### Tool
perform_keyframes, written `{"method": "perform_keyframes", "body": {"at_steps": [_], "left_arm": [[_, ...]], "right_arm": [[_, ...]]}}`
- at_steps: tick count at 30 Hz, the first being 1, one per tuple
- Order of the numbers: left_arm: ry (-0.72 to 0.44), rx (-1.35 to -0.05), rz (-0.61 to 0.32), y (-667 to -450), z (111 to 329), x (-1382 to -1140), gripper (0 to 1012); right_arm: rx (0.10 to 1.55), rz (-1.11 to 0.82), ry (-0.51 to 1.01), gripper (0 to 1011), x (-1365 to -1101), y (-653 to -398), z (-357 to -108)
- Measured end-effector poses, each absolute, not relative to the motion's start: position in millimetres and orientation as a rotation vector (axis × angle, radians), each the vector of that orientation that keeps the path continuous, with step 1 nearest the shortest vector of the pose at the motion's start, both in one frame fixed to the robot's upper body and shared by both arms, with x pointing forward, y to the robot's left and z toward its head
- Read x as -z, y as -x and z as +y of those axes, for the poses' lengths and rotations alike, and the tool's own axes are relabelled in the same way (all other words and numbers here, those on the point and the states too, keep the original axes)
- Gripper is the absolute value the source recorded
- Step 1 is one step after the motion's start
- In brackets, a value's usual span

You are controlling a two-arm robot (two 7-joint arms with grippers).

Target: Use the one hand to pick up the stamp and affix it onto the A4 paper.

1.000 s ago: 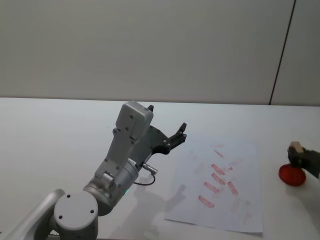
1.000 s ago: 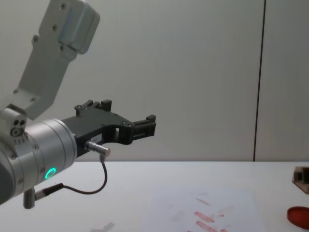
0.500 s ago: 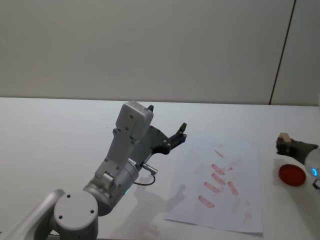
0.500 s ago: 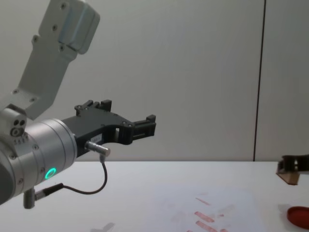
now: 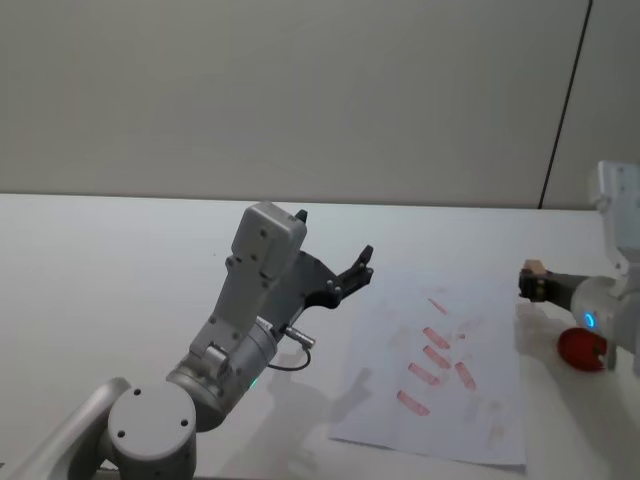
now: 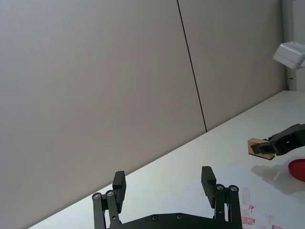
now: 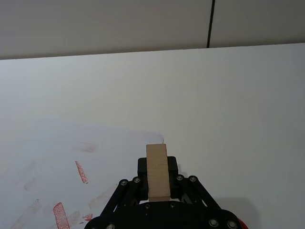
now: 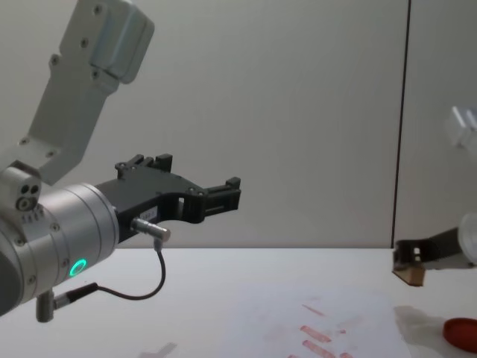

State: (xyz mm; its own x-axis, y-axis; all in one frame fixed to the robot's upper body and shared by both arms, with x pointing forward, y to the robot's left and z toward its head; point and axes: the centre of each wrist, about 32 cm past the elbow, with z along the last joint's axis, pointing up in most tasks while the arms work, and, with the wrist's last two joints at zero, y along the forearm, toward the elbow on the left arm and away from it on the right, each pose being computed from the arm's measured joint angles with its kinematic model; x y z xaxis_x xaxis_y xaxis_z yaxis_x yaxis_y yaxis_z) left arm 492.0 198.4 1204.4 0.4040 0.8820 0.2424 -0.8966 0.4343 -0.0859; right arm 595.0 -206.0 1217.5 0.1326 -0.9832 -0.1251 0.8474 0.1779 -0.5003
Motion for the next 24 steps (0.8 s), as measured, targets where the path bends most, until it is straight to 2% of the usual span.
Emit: {"method": "perform_keyframes", "body": {"at_steps": [11, 24], "left_arm": [[-0.061, -1.124, -0.268, -492.0, 198.4, -1204.4, 1002], [-0.061, -1.124, -0.268, -492.0, 198.4, -1204.4, 1002]], "right_arm": [[1.333, 0.494, 0.412, 219, -1225.5, -615.7, -191.0], [1.319, 0.564, 0.448, 218, -1233.4, -627.9, -175.6]]}}
